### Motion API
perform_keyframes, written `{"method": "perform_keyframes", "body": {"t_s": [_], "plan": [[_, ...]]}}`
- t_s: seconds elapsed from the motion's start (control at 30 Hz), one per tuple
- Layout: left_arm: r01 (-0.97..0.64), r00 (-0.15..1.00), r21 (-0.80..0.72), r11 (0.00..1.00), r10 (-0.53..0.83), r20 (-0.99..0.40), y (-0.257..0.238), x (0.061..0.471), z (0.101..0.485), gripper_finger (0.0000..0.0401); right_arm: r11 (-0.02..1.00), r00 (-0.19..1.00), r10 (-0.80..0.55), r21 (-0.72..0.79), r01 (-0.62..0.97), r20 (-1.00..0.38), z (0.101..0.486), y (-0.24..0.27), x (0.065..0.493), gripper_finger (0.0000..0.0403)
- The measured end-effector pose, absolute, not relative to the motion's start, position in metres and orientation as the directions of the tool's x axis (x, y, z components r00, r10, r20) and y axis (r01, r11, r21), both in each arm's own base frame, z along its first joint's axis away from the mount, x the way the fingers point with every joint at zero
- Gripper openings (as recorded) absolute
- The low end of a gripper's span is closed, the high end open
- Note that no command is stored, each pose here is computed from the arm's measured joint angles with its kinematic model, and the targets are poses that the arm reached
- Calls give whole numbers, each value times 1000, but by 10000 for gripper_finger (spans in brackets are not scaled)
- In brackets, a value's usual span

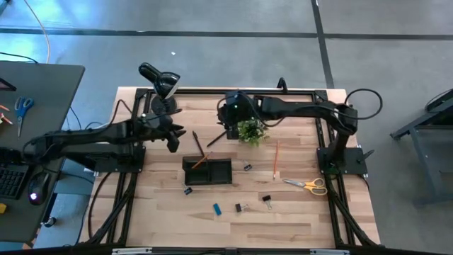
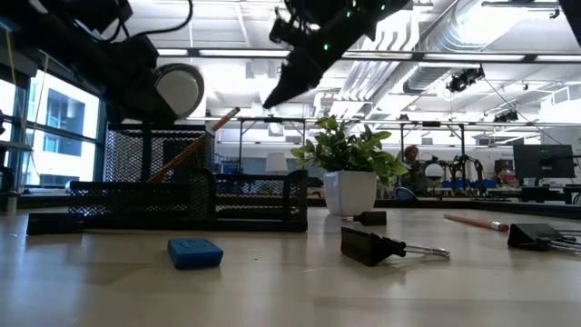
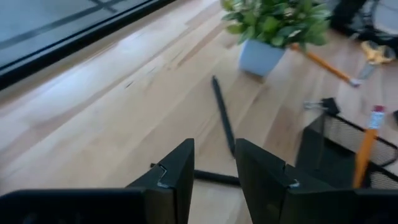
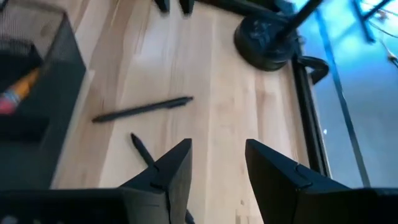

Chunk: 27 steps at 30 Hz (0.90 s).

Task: Pick and place office supplies into organizer
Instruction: Put the black pen into the black desk organizer

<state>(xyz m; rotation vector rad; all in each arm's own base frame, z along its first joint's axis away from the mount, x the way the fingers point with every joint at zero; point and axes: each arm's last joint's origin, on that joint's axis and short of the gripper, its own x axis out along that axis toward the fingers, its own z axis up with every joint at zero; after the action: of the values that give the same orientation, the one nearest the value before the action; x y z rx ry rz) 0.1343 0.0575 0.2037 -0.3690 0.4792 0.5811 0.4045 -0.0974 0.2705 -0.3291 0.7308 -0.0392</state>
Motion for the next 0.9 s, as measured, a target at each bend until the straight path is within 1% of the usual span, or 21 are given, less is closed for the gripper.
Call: {"method": "perform_keyframes", "body": {"t_s": [0.3, 0.5, 0.63, 0.9], "plan": [[-564, 771, -188, 804, 431, -468, 55, 129, 212, 106, 953, 715, 6, -213, -216, -699, 230, -122, 414, 144], [-554, 784, -179, 813, 436, -441, 55, 130, 214, 106, 936, 680, 14, -229, -266, -733, 205, -125, 421, 144], [-553, 786, -180, 814, 437, -437, 55, 130, 215, 106, 920, 672, 18, -251, -302, -740, 199, -124, 424, 144], [-549, 786, -167, 819, 437, -437, 55, 130, 215, 106, 891, 622, 51, -246, -382, -782, 183, -110, 428, 144]]}}
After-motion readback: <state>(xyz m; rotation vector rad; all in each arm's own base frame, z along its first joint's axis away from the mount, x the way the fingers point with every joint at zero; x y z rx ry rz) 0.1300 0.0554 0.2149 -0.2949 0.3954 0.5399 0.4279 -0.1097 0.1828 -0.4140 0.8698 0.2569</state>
